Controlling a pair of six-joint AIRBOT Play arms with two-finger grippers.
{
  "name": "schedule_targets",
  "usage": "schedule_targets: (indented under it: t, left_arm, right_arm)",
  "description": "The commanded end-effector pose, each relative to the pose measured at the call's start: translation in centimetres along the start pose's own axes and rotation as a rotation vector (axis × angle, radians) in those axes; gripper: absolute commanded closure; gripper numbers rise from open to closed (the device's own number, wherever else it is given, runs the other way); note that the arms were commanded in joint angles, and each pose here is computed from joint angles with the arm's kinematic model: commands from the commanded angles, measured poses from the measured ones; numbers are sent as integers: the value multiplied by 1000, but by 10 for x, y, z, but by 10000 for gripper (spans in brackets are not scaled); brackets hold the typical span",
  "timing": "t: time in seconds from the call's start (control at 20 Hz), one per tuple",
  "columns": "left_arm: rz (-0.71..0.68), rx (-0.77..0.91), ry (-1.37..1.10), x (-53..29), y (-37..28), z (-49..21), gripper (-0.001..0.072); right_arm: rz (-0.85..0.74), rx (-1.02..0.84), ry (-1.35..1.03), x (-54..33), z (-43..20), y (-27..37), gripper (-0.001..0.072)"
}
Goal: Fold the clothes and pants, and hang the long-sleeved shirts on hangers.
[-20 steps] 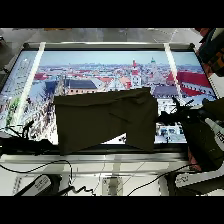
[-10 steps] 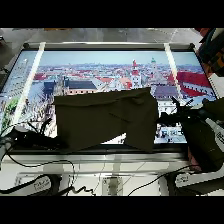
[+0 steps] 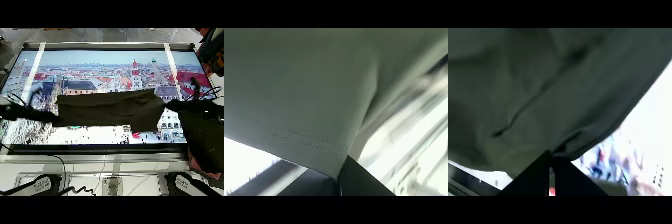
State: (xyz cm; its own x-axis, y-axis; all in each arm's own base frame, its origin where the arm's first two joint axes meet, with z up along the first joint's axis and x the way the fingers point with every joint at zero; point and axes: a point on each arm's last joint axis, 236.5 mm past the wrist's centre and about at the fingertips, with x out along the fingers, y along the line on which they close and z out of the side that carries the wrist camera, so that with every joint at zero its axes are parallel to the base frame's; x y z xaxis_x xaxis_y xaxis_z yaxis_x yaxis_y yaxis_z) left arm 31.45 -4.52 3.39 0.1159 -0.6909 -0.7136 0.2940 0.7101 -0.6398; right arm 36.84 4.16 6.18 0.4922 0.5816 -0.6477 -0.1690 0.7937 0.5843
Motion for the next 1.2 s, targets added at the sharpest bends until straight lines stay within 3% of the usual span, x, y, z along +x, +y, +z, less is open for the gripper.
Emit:
schedule_targets:
  t: [0.0,0.25,0.5,0.65,0.8,0.9,1.0,1.15]
  left_arm:
    - [74,215,-267,-84,-73,76,697]
    - [397,484,-832,-224,-189,120,697]
    - [723,692,-1429,-365,-308,68,696]
    - [968,763,-1561,-406,-338,19,697]
    - [1093,624,-1532,-418,-311,0,697]
    - [1088,444,-1386,-400,-258,9,696]
    - [982,282,-1139,-348,-198,27,696]
    - [589,106,-800,-225,-131,67,696]
  right_arm:
    - [63,-182,-267,-73,46,92,695]
    - [39,-529,-613,-202,67,225,694]
    - [16,-730,-919,-305,42,327,695]
    - [18,-789,-1041,-344,24,364,695]
    - [-50,-753,-1116,-363,34,358,695]
    - [-114,-637,-1075,-353,59,323,696]
    - [-97,-509,-936,-314,87,283,696]
    - [-58,-344,-534,-210,103,200,696]
